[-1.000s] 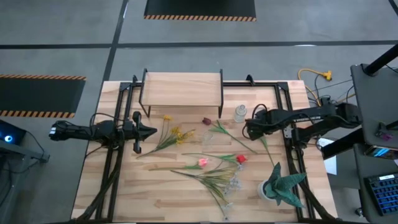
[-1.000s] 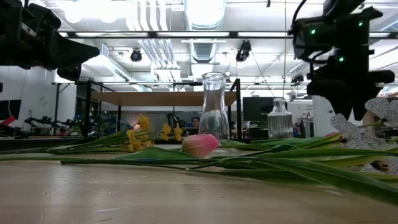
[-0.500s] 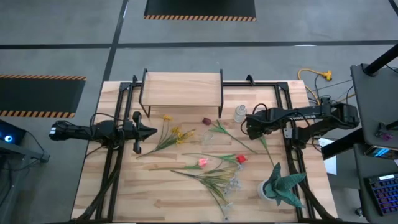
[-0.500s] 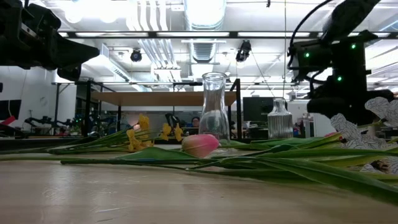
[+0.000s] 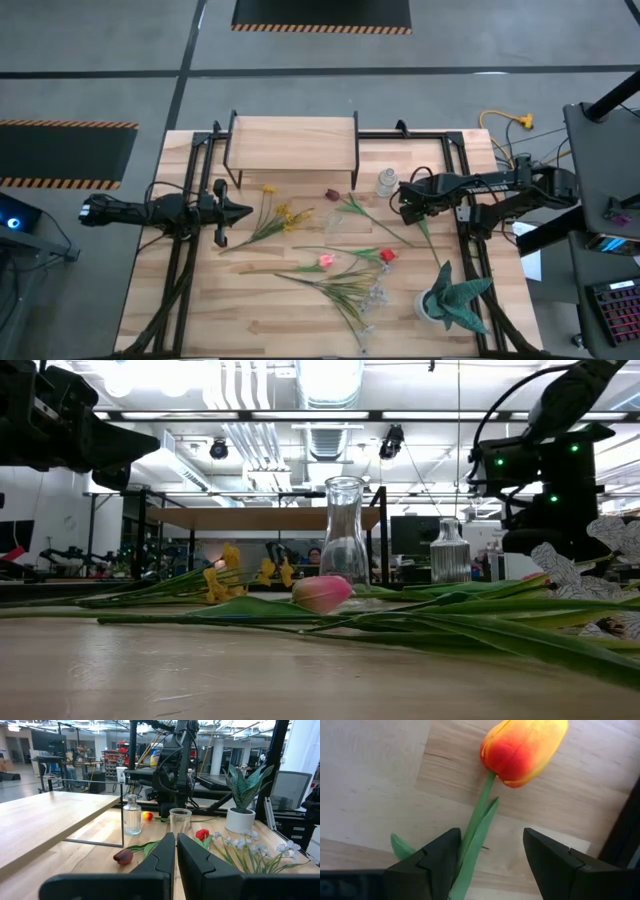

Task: Pick and place flowers into a vace then onto a shelf
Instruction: Put the yellow tulip into the top transparent vase

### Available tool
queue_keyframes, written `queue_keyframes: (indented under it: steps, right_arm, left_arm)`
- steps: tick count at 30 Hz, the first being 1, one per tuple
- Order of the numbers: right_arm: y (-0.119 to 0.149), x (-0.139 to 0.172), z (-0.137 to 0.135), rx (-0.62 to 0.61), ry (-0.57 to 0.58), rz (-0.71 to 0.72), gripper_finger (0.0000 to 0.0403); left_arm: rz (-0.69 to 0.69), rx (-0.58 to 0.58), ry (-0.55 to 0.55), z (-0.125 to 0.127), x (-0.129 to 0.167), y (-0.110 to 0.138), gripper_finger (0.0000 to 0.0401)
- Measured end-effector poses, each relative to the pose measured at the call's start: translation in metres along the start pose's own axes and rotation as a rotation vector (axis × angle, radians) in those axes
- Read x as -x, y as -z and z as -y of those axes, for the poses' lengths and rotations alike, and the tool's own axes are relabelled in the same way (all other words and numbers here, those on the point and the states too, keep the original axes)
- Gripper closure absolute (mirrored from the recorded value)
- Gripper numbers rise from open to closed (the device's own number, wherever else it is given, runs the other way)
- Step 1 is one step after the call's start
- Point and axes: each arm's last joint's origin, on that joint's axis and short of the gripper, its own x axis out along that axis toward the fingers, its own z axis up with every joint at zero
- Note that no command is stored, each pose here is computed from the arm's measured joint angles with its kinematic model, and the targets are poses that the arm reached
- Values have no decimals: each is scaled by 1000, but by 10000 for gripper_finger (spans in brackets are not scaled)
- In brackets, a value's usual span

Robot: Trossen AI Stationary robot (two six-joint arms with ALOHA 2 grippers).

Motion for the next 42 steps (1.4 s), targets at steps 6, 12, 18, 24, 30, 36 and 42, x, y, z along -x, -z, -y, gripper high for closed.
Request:
queue_keyframes:
  steps: [6,12,18,24,30,36,42]
  right_arm:
    - [-2,5,-2,-3,-27,8,237]
    - [-2,5,-3,9,-41,7,315]
    - [-2,5,-2,27,-35,4,384]
    - [-2,7,-2,25,-39,13,390]
    - [-7,17,-7,42,-78,45,390]
    - [-17,39,-16,68,-154,102,390]
    - [-19,67,-23,122,-247,160,390]
  left_arm:
    - [-1,0,-1,0,0,0,399]
    - [-1,0,-1,0,0,0,399]
    - [-1,0,-1,0,0,0,399]
    - [0,0,0,0,0,0,399]
    - [0,0,-1,0,0,0,399]
    - [1,0,-1,0,0,0,399]
    - [2,1,-1,0,0,0,399]
